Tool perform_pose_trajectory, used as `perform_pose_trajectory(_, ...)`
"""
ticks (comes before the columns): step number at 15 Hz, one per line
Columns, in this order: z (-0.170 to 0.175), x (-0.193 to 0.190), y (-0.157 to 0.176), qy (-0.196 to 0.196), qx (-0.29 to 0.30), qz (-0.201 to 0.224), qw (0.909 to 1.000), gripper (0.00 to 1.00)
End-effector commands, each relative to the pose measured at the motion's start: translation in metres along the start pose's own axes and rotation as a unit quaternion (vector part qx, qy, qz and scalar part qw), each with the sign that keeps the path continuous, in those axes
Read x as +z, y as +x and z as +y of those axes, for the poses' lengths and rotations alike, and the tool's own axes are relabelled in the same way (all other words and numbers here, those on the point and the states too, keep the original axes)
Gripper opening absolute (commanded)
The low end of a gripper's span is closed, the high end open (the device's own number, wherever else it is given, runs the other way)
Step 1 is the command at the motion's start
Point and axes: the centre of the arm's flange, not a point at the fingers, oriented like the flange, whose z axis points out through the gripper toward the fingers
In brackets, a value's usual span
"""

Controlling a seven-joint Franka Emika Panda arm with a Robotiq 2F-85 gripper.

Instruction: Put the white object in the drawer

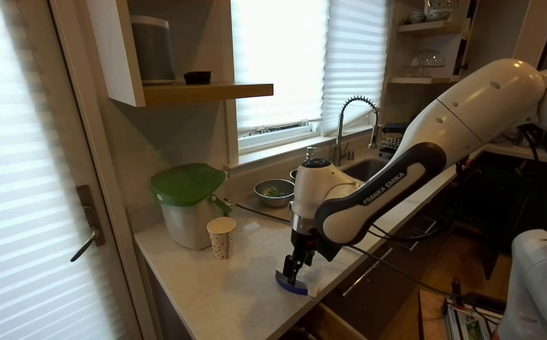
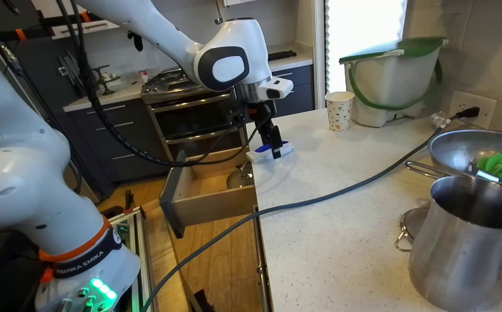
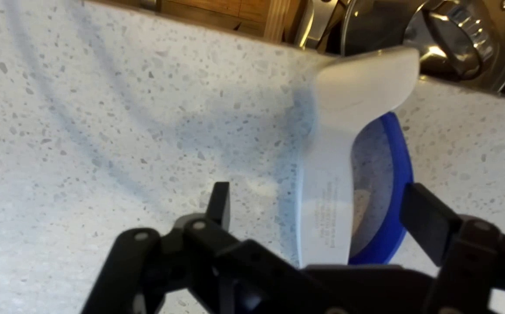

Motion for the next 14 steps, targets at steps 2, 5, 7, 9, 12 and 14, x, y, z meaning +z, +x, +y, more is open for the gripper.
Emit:
perform_pose_trajectory(2,0.01,0.006,-0.001,-0.001,0.0,-0.002,1.0,1.0)
perform_pose_trajectory(5,0.019,0.003,0.0,-0.002,0.008,-0.002,1.0,1.0)
perform_pose_trajectory(7,0.021,0.006,0.001,-0.003,0.01,-0.002,0.9999,1.0)
perform_pose_trajectory(9,0.018,0.012,0.001,0.0,0.011,-0.002,0.9999,1.0)
perform_pose_trajectory(12,0.014,0.017,0.002,0.003,0.007,-0.005,1.0,0.65)
perform_pose_trajectory(14,0.013,0.019,0.001,0.002,0.005,-0.007,1.0,0.49)
